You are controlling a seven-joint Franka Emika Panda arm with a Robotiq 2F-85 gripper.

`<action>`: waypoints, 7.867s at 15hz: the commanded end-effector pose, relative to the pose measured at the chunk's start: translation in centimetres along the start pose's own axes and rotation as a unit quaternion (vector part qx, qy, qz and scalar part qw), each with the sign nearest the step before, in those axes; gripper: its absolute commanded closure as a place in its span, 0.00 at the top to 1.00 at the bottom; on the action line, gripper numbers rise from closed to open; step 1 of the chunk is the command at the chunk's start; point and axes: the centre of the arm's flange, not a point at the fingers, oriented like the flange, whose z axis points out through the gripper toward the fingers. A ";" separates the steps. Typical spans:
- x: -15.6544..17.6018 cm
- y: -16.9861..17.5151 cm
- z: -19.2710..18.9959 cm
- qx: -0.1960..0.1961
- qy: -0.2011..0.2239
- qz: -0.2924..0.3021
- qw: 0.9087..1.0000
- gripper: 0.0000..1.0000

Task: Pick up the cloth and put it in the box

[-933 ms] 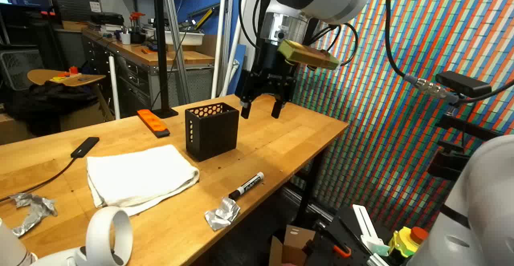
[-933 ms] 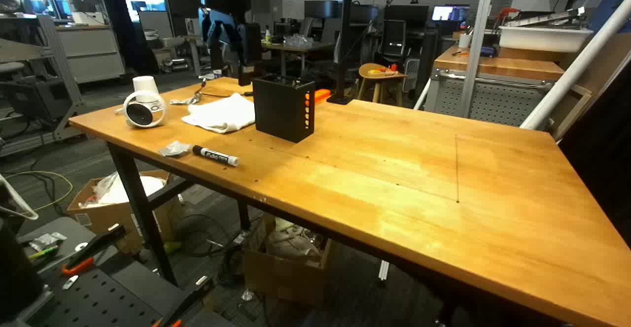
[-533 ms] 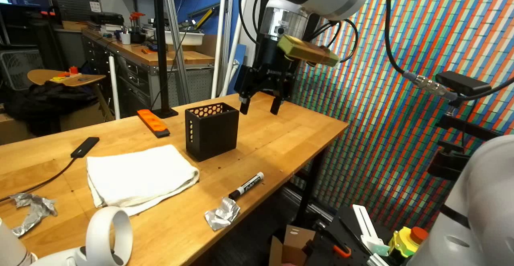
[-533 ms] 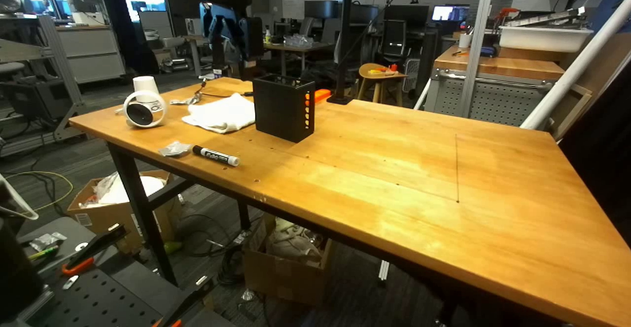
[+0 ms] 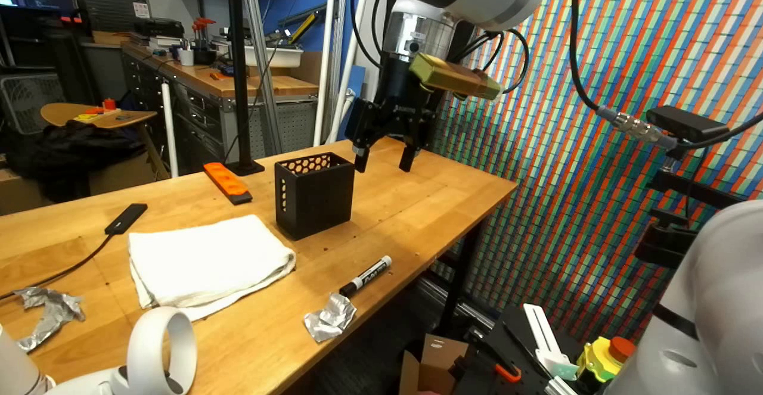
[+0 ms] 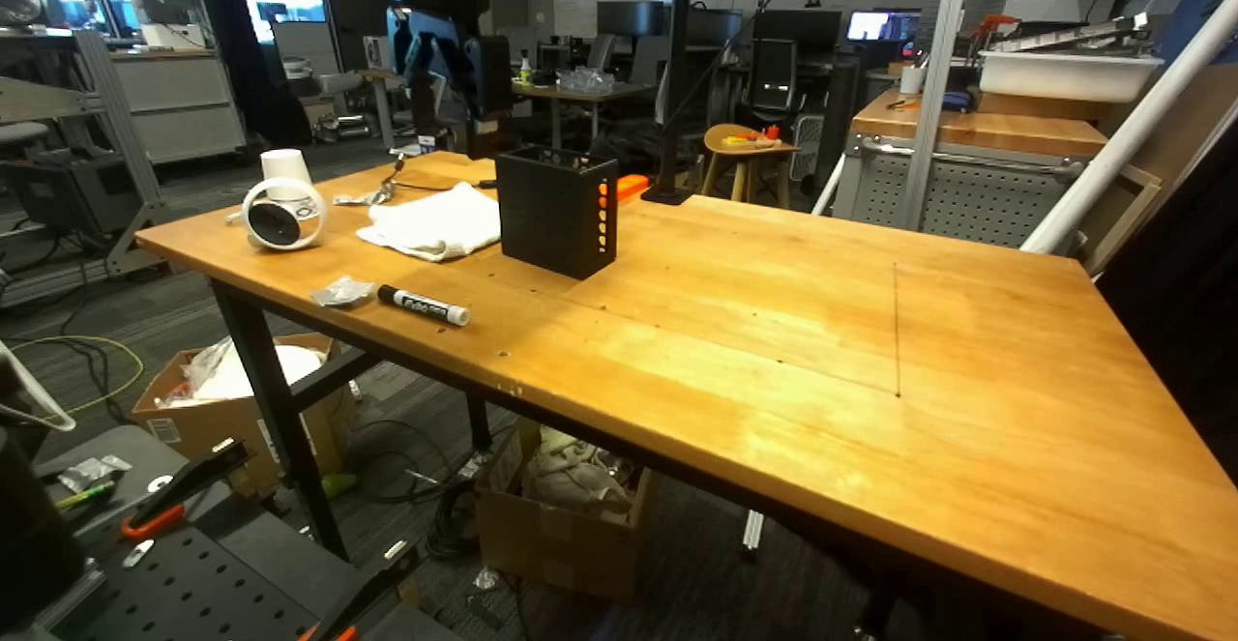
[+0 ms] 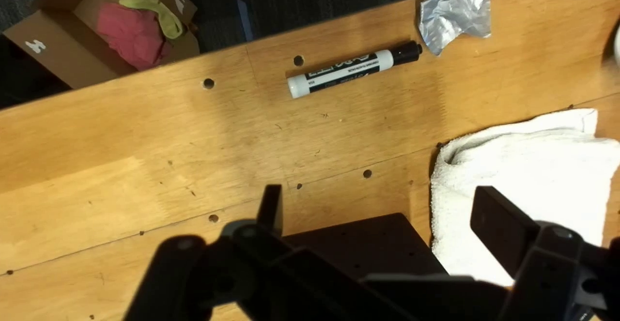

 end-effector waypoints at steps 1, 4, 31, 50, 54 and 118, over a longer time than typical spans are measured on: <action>0.4 -3.8 -0.5 0.008 0.017 -0.040 0.999 1.00; 0.4 -8.7 -0.9 0.004 0.040 -0.101 0.994 1.00; 12.0 -21.6 20.3 -0.027 0.059 -0.448 0.892 1.00; 10.7 -21.0 13.2 -0.024 0.072 -0.393 0.916 0.05; 10.9 -19.3 6.1 -0.021 0.070 -0.340 0.937 0.05; 11.4 -5.5 -6.3 -0.087 0.096 -0.121 0.984 0.29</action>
